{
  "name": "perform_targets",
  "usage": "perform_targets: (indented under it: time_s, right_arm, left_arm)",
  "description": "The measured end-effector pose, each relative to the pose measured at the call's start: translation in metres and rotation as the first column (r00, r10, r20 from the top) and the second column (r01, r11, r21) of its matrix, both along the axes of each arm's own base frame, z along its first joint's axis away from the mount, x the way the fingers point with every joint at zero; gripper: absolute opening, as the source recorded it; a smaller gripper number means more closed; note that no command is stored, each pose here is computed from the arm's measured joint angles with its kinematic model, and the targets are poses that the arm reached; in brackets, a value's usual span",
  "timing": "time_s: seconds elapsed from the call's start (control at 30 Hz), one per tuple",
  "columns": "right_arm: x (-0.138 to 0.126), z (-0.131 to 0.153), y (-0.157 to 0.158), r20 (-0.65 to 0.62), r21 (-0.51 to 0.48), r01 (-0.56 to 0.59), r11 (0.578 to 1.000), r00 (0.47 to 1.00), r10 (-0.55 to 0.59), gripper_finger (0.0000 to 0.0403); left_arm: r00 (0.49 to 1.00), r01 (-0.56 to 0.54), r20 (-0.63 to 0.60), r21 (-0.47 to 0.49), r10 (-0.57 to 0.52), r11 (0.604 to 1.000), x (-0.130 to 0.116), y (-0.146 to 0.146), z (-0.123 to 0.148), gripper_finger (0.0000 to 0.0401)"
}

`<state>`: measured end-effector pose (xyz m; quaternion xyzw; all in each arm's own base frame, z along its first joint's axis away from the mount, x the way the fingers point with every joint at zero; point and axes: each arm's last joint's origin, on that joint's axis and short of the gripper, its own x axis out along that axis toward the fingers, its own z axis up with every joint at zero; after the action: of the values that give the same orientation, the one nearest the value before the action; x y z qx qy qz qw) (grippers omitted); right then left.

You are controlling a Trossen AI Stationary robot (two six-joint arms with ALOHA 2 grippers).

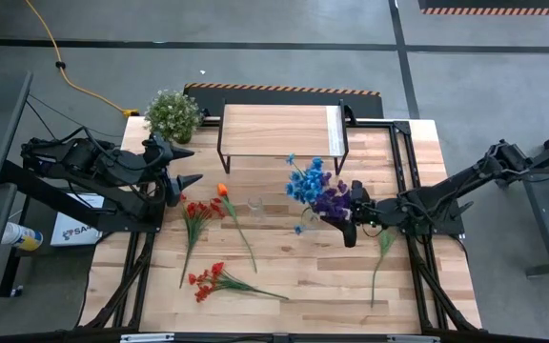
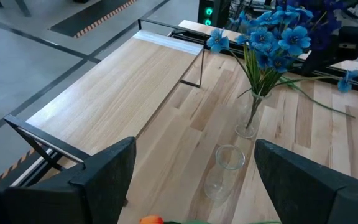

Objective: Pick and place flowers into a vace then onto a shelf
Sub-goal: Put the violet flowers into the right transparent vase, then put the purple flower into the right transparent vase

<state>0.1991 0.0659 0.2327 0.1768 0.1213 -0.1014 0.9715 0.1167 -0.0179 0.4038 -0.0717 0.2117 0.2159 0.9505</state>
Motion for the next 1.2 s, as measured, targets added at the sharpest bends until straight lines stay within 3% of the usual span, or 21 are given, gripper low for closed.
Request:
perform_targets:
  time_s: [0.43,0.67,0.87,1.03,1.2]
  right_arm:
    - [-0.001,-0.005,-0.003,-0.065,0.073,-0.108,0.992,0.992,0.112,0.0238]
    - [-0.014,0.001,-0.008,-0.081,0.079,-0.101,0.992,0.991,0.107,0.0227]
    - [-0.034,0.005,-0.014,-0.127,0.155,-0.110,0.982,0.983,0.130,0.0206]
    - [-0.049,0.005,-0.016,-0.177,0.295,-0.146,0.944,0.963,0.205,0.0192]
    - [-0.059,0.002,-0.013,-0.233,0.501,-0.194,0.843,0.908,0.348,0.0177]
  left_arm:
    - [1.000,-0.002,0.001,0.001,0.002,1.000,0.000,0.000,0.000,0.0360]
    - [1.000,-0.027,0.015,0.013,0.027,1.000,0.000,0.001,0.001,0.0360]
    - [0.999,-0.035,0.017,0.018,0.035,0.999,0.000,0.001,0.001,0.0360]
    - [0.999,-0.036,0.017,0.018,0.035,0.999,0.000,0.001,0.001,0.0360]
    - [0.999,-0.036,0.016,0.019,0.036,0.999,0.000,0.001,0.001,0.0360]
